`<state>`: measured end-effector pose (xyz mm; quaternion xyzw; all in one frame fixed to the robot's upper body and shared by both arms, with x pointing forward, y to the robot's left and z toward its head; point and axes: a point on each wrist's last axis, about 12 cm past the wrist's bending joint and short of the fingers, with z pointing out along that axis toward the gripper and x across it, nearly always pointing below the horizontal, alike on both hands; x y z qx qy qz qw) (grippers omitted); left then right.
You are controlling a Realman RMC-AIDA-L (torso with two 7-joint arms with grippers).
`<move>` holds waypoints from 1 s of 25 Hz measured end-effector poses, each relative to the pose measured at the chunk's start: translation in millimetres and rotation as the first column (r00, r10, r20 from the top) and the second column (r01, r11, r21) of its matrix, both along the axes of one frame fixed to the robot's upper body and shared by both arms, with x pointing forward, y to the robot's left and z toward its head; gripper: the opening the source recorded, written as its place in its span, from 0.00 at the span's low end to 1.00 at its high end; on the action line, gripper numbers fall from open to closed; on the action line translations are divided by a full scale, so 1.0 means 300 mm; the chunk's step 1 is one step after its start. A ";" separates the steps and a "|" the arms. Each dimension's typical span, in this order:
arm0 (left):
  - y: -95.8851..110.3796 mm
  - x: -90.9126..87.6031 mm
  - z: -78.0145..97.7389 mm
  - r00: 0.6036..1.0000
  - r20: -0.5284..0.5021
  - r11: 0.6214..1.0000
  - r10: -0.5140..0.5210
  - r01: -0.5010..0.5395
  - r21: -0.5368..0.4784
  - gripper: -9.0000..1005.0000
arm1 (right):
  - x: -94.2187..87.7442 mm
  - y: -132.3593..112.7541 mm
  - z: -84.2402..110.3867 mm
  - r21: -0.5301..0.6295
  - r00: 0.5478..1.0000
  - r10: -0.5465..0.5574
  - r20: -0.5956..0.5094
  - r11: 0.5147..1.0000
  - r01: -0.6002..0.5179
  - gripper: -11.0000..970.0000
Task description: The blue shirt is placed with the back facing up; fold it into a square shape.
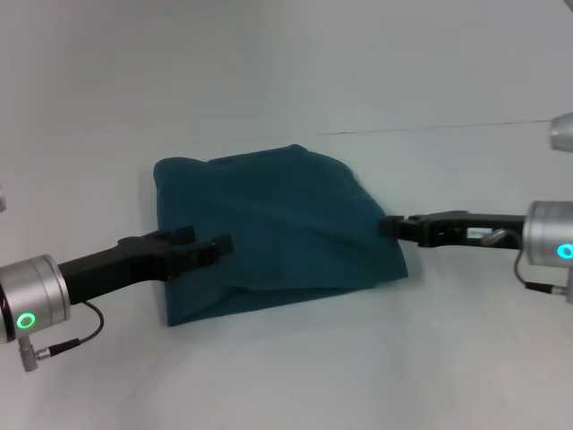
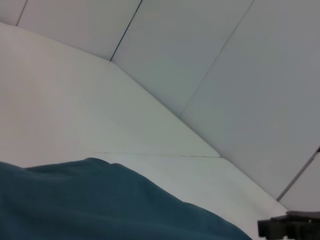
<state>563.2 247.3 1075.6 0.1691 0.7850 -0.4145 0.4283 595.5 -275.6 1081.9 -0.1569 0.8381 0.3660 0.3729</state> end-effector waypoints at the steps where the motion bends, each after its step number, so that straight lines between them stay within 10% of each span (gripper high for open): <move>1: 0.000 0.000 0.000 1.000 0.001 1.000 0.000 0.000 0.000 0.88 | 0.005 0.015 -0.007 -0.016 1.000 0.003 -0.002 1.000 -0.003 0.28; 14: 0.003 0.000 -0.003 1.000 0.007 1.000 0.004 -0.004 0.005 0.88 | 0.060 0.086 -0.081 -0.207 0.995 -0.094 0.037 0.973 0.100 0.03; 25: 0.004 0.000 0.001 1.000 0.014 1.000 0.000 0.000 0.004 0.88 | 0.005 0.006 -0.012 -0.028 0.974 -0.098 0.206 0.994 0.106 0.01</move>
